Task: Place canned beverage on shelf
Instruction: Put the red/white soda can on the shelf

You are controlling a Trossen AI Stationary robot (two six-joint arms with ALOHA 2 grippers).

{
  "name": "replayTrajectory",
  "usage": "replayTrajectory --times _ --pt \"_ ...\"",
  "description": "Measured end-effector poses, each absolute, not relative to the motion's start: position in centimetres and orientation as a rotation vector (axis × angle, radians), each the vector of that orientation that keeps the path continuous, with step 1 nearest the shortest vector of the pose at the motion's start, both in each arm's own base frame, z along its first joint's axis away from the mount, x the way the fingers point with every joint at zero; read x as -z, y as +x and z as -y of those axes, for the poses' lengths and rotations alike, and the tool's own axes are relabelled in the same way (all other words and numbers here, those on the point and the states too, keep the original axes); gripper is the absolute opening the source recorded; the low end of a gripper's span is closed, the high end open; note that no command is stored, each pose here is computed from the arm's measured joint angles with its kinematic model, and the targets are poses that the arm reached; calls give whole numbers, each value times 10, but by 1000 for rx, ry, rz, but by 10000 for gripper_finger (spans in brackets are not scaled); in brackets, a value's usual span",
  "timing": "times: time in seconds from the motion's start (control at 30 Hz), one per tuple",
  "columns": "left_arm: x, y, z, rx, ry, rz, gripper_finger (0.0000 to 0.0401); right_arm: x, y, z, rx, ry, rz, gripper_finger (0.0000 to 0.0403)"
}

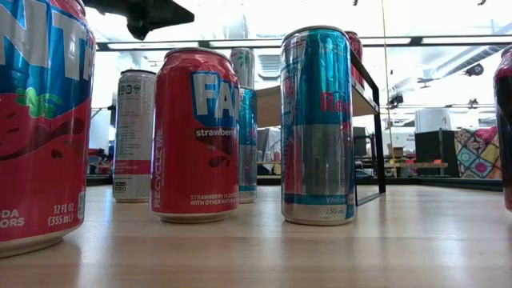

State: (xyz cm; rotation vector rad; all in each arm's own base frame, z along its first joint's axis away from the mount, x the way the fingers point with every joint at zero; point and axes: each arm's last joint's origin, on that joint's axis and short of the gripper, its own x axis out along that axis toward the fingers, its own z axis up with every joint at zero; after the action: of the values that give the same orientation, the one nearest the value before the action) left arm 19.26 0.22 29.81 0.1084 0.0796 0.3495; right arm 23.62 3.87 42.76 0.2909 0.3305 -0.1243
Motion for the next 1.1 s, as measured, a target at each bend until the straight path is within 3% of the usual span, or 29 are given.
replayTrajectory --times 0.4,1.1 --pt "-292 198 -2 -351 117 -119 0 -377 220 -62 102 210 -704 9" --pt "-281 213 -4 -434 168 -168 0 -368 227 -64 169 383 -703 9"
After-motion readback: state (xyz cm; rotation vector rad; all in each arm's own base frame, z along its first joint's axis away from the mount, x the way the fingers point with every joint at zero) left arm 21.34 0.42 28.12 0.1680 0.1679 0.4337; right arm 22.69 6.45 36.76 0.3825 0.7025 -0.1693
